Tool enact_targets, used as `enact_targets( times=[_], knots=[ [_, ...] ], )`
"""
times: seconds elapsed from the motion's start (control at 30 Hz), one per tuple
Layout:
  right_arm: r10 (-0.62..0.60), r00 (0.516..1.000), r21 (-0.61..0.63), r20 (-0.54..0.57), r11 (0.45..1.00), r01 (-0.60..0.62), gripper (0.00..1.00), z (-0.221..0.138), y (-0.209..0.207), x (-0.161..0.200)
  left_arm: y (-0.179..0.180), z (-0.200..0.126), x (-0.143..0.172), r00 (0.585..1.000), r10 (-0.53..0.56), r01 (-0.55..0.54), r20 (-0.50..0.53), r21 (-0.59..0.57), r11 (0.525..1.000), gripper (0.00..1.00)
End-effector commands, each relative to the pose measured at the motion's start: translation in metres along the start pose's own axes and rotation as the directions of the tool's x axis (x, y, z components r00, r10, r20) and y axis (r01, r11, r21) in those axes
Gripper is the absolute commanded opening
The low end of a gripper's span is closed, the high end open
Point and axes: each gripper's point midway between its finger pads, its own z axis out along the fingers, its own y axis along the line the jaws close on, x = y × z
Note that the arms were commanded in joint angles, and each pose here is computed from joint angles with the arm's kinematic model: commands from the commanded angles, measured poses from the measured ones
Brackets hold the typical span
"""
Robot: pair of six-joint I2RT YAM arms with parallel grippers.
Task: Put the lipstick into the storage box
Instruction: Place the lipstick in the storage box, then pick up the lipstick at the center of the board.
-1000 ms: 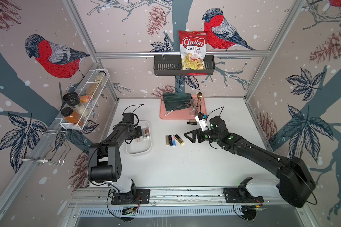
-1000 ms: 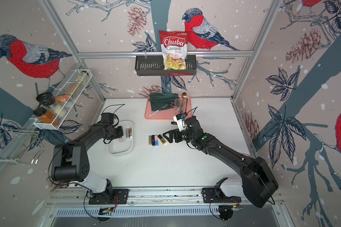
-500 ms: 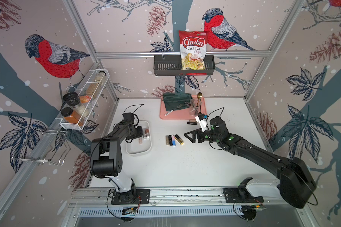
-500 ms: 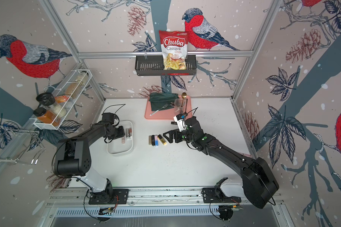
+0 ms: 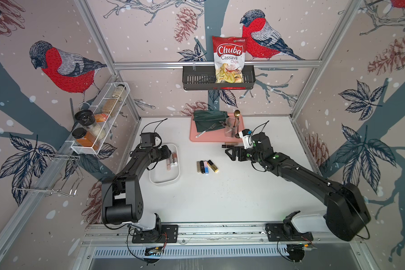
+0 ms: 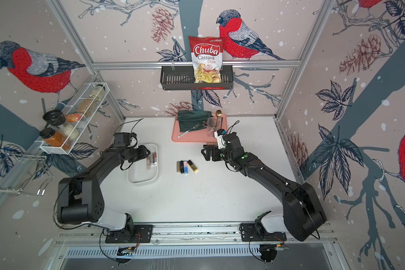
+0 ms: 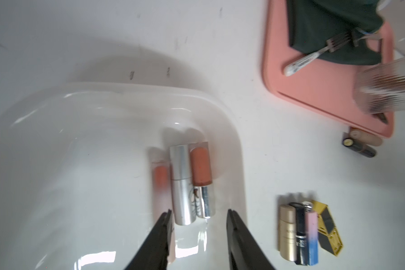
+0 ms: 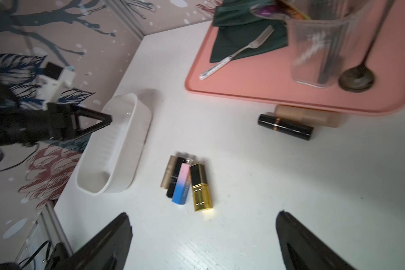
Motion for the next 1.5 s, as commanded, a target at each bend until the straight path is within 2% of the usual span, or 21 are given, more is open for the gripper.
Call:
enact_targets(
  times=[0.0, 0.1, 0.2, 0.3, 0.37, 0.53, 0.63, 1.27, 1.47],
  knots=[
    [-0.001, 0.999, 0.14, -0.052, 0.99, 0.009, 1.0, 0.007, -0.033, 0.0, -0.037, -0.02, -0.019, 0.993, 0.034, -0.054, 0.114, 0.18, 0.982, 0.43],
    [0.005, 0.996, 0.183, -0.086, 0.983, 0.011, 1.0, 0.024, -0.051, -0.004, -0.065, -0.033, -0.015, 0.987, 0.067, -0.11, 0.148, 0.309, 0.945, 0.47],
    [0.003, 0.992, 0.208, -0.122, 0.978, 0.022, 1.0, 0.045, -0.065, -0.004, -0.097, -0.034, 0.007, 0.985, 0.144, -0.172, 0.099, 0.406, 0.898, 0.51],
    [-0.008, 0.988, 0.236, -0.152, 0.971, 0.044, 1.0, 0.062, -0.075, -0.003, -0.128, -0.034, 0.036, 0.956, 0.287, -0.283, 0.055, 0.425, 0.86, 0.53],
    [-0.014, 0.988, 0.234, -0.155, 0.971, 0.051, 1.0, 0.072, -0.078, -0.003, -0.14, -0.04, 0.049, 0.94, 0.337, -0.325, 0.053, 0.443, 0.836, 0.54],
    [-0.018, 0.982, 0.222, -0.186, 0.973, 0.06, 1.0, 0.092, -0.083, 0.001, -0.149, -0.059, 0.064, 0.934, 0.342, -0.348, 0.108, 0.499, 0.794, 0.58],
    [-0.018, 0.98, 0.238, -0.199, 0.969, 0.066, 1.0, 0.101, -0.09, 0.002, -0.146, -0.061, 0.066, 0.933, 0.334, -0.355, 0.133, 0.488, 0.798, 0.6],
    [0.008, 0.971, 0.243, -0.24, 0.969, 0.052, 1.0, 0.14, -0.114, 0.005, -0.14, -0.057, 0.068, 0.931, 0.343, -0.36, 0.123, 0.458, 0.812, 0.62],
    [0.016, 0.968, 0.206, -0.252, 0.978, 0.037, 1.0, 0.147, -0.109, 0.009, -0.138, -0.056, 0.068, 0.932, 0.343, -0.359, 0.12, 0.452, 0.817, 0.62]
  ],
)
